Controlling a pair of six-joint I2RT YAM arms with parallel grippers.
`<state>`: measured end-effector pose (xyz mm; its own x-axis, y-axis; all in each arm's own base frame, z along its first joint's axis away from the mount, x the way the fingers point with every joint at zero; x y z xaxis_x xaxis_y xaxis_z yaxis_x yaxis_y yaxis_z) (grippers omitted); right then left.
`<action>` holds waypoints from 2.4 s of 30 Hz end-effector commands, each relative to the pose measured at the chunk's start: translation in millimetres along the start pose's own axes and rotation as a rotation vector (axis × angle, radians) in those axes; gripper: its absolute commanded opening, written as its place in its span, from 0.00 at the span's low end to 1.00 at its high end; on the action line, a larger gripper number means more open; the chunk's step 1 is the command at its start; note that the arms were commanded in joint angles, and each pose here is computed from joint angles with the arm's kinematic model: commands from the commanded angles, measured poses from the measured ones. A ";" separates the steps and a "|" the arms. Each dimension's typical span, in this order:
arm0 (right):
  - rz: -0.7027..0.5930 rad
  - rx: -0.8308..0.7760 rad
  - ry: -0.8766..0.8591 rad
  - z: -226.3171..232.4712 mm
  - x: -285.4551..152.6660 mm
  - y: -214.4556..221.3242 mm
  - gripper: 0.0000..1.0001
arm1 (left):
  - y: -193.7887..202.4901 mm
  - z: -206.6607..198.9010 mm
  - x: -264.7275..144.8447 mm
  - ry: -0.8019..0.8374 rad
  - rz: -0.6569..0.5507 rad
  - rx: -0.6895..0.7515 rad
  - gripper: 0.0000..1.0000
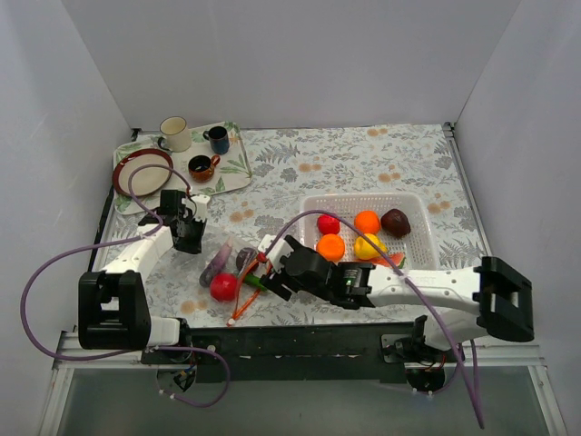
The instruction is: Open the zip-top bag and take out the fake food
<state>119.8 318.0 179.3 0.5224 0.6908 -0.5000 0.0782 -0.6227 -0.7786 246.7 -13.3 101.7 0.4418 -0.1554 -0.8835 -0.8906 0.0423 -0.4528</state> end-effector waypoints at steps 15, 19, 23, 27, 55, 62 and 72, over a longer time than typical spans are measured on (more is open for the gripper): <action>-0.071 -0.006 -0.190 47.2 88.7 -23.2 0.73 | -6.6 -0.9 -3.4 -0.010 -0.051 0.005 0.00; -0.017 0.004 -0.209 54.8 95.3 -4.4 0.70 | -6.0 -1.0 -4.5 -0.010 -0.054 0.007 0.00; 0.030 0.003 -0.200 57.1 95.0 15.3 0.69 | -3.4 -0.6 -2.3 -0.011 -0.043 0.006 0.00; 0.039 0.012 -0.196 53.8 94.6 21.3 0.62 | -3.1 -0.3 -1.4 -0.014 -0.040 0.000 0.00; 0.147 0.192 0.018 -21.3 -70.1 38.8 0.01 | -3.0 1.8 2.3 -0.017 -0.047 0.025 0.00; 0.207 0.323 0.327 -64.5 -129.6 63.3 0.01 | 1.5 1.1 9.2 -0.006 -0.023 0.020 0.00; 0.380 0.423 0.606 -104.4 -138.0 103.7 0.82 | 1.5 0.7 6.9 -0.006 -0.029 0.019 0.00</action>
<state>133.1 128.7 218.7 0.8171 0.2018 -0.5401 -0.3975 -0.4813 -0.7813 247.9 -12.5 92.7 0.4465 -0.1430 -0.8833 -0.8880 0.0505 -0.4571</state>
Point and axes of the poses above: each gripper's point midway between its finger pads, its own x axis out along the fingers, its own z axis along the line the jaws close on, y = z × x, the point moved 6 cm from there along -x, back along the fingers, and after that the axes turned 12 degrees about -x, right-handed, at the moved point
